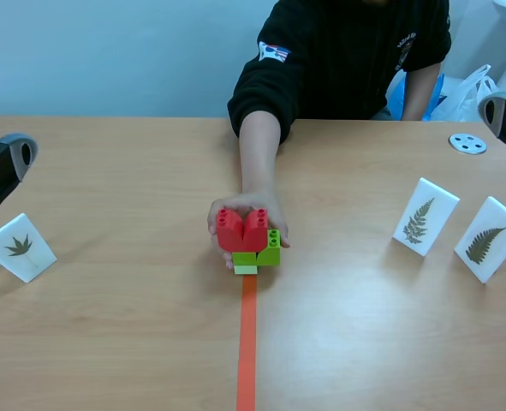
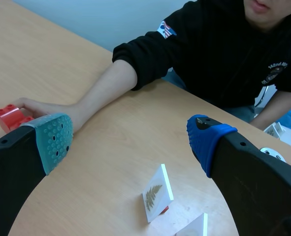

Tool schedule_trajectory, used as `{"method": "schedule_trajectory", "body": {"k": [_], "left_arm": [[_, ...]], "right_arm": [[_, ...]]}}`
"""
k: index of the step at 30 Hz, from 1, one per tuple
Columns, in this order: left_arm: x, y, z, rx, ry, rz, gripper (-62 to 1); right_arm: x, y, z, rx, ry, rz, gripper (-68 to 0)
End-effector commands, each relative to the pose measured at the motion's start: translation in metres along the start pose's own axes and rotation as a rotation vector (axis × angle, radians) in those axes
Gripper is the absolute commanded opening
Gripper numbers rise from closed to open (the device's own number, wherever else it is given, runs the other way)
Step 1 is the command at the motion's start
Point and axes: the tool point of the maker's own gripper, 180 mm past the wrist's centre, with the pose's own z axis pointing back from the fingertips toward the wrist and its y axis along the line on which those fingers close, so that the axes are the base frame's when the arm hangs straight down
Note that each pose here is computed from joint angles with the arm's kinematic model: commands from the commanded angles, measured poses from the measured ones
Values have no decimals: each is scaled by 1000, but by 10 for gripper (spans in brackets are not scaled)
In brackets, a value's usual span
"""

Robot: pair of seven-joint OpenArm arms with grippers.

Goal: Sort the leaf by its shape. The table is split by an orange tape line. A compound leaf with several leaflets goes to the left side, a simple leaf with one blade goes to the right side. Return to the home posture when a red brick is placed on the table.

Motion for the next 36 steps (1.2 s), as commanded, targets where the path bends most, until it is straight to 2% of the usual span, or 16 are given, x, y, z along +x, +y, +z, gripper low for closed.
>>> {"method": "schedule_trajectory", "body": {"k": [1,10,17,36], "left_arm": [[9,0,0,2,-36,2,14],[9,0,0,2,-36,2,14],[9,0,0,2,-36,2,14],[9,0,0,2,-36,2,14]], "right_arm": [[8,-3,-1,-1,-29,5,-198],[13,-3,-1,-1,-58,-10,-198],[12,-20,0,-96,-53,-20,-198],[12,-21,0,-98,-52,-19,-198]]}}
